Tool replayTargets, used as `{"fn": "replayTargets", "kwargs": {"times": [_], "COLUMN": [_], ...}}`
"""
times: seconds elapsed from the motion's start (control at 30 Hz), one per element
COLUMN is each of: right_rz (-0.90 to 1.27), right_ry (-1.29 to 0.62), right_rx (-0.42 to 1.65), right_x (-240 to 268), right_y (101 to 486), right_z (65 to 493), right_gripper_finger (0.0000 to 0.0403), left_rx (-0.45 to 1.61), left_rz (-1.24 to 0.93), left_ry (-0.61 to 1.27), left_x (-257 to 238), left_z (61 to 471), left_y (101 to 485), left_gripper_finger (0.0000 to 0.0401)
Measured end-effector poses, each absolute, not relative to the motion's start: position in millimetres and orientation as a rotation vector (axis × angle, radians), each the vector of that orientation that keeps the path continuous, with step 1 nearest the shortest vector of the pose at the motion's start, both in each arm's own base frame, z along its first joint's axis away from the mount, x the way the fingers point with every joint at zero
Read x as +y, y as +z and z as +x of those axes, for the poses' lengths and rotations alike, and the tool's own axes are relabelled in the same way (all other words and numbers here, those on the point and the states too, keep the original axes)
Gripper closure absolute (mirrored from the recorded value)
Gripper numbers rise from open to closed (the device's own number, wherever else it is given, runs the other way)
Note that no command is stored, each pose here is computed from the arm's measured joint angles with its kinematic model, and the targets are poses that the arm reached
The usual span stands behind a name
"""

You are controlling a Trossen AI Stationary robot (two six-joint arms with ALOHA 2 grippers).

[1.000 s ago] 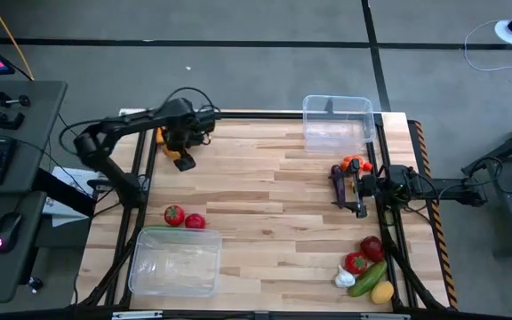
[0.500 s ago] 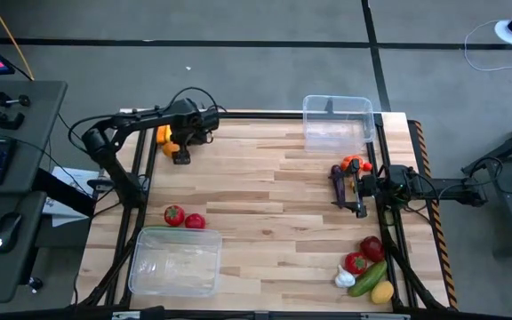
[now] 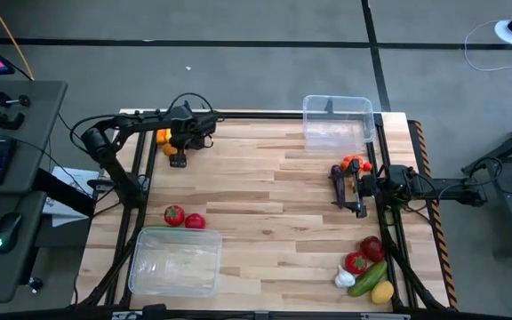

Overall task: Sort produce into baskets
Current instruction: Put the brown potato into the top transparent bin

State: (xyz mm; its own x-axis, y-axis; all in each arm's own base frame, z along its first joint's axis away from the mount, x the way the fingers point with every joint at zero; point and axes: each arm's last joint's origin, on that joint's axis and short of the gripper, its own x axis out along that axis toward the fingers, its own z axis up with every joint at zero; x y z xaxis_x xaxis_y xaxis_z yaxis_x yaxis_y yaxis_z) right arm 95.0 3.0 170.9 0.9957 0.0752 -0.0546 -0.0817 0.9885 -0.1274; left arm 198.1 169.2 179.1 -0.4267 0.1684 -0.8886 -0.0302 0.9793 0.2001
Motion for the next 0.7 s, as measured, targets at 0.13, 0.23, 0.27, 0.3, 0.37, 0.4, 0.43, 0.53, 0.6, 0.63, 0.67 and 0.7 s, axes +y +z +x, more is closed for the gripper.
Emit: {"fn": "replayTargets", "kwargs": {"times": [0.13, 0.23, 0.27, 0.3, 0.37, 0.4, 0.43, 0.53, 0.6, 0.63, 0.67, 0.7], "right_rz": [-0.13, -0.13, -0.13, -0.13, -0.13, -0.13, -0.13, -0.13, -0.13, -0.13, -0.13, -0.13], "right_ry": [0.079, 0.079, 0.079, 0.079, 0.079, 0.079, 0.079, 0.079, 0.079, 0.079, 0.079, 0.079], "right_rx": [0.049, 0.05, 0.05, 0.05, 0.049, 0.049, 0.05, 0.05, 0.05, 0.05, 0.05, 0.05], "right_x": [3.0, 3.0, 3.0, 2.9, 3.0, 3.0, 3.0, 3.0, 3.0, 3.0, 3.0, 3.0], "right_y": [170.9, 170.9, 170.9, 170.9, 170.9, 170.9, 170.9, 170.9, 170.9, 170.9, 170.9, 170.9], "right_z": [95.0, 95.0, 95.0, 95.0, 95.0, 95.0, 95.0, 95.0, 95.0, 95.0, 95.0, 95.0], "right_gripper_finger": [0.0025, 0.0025, 0.0025, 0.0025, 0.0025, 0.0025, 0.0025, 0.0025, 0.0025, 0.0025, 0.0025, 0.0025], "left_rx": [1.986, 1.997, 1.999, 2.001, 2.003, 2.005, 2.006, 2.012, 2.029, 2.034, 2.03, 2.026], "left_rz": [0.176, 0.203, 0.203, 0.201, 0.201, 0.198, 0.194, 0.165, 0.135, 0.118, 0.092, 0.067], "left_ry": [0.22, 0.191, 0.186, 0.184, 0.18, 0.176, 0.177, 0.197, 0.212, 0.216, 0.217, 0.212], "left_x": [172.6, 173.8, 173.6, 173.7, 174.4, 174.8, 175.2, 176.1, 175.1, 174.7, 174.7, 174.5], "left_z": [201.0, 200.0, 199.8, 199.4, 198.7, 198.0, 197.5, 195.3, 193.0, 192.0, 191.1, 190.3], "left_y": [178.4, 178.5, 178.5, 178.6, 178.6, 178.6, 178.7, 178.9, 179.4, 179.6, 179.6, 179.6], "left_gripper_finger": [0.0072, 0.0072, 0.0072, 0.0072, 0.0072, 0.0072, 0.0072, 0.0072, 0.0072, 0.0072, 0.0072, 0.0072]}}
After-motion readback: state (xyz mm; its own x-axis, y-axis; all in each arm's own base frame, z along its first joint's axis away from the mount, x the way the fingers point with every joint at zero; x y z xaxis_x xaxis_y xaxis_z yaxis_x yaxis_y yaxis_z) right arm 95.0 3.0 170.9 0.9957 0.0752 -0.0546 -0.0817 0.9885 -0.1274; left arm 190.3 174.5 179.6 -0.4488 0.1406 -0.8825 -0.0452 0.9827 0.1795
